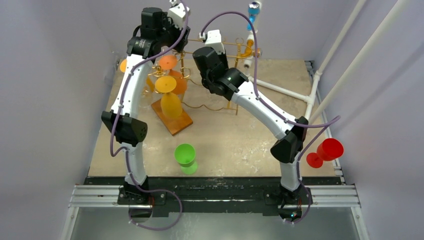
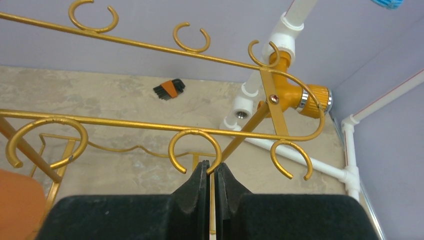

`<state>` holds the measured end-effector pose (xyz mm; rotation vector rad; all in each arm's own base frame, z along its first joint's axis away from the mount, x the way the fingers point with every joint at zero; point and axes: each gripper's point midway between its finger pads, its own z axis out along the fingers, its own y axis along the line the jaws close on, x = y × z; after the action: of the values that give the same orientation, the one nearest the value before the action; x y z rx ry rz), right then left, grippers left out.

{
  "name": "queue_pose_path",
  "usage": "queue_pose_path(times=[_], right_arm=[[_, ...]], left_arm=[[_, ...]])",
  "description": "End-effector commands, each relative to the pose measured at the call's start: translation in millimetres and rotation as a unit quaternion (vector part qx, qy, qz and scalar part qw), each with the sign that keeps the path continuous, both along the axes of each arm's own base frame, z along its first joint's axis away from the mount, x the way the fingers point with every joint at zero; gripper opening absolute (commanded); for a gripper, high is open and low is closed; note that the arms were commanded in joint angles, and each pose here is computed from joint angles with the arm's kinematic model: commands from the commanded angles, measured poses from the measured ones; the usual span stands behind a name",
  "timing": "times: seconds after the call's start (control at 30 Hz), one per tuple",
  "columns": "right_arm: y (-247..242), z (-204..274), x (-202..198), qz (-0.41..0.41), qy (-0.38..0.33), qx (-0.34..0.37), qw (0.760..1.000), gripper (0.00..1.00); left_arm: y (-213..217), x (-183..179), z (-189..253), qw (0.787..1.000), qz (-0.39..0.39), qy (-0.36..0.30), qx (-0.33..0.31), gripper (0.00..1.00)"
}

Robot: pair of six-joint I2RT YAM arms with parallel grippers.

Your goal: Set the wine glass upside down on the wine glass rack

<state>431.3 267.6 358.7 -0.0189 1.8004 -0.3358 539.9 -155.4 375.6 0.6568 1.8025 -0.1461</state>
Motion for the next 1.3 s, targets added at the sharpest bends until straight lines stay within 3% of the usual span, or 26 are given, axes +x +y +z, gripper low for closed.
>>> queue_pose_path(times=[0.0, 0.6, 0.97, 1.27], right_arm=[[-22, 19, -9, -0.017, -0.018, 0.019, 0.999, 0.00], [-12, 14, -35, 0.006, -0.010, 0.017, 1.000, 0.00], [-91, 39, -44, -0.043, -0.041, 0.016, 0.998, 0.00], [-126, 23, -56, -0.064, -0.032, 0.009, 0.997, 0.00]], left_arm=[[-10, 6, 15, 0.999, 0.002, -0.041, 0.030, 0.52], [-50, 18, 2, 0.997, -0.020, -0.057, 0.040, 0.45], [-67, 2, -5, 0.998, -0.059, -0.030, 0.009, 0.41], [-82, -25, -18, 0.995, -0.100, 0.020, -0.012, 0.40]])
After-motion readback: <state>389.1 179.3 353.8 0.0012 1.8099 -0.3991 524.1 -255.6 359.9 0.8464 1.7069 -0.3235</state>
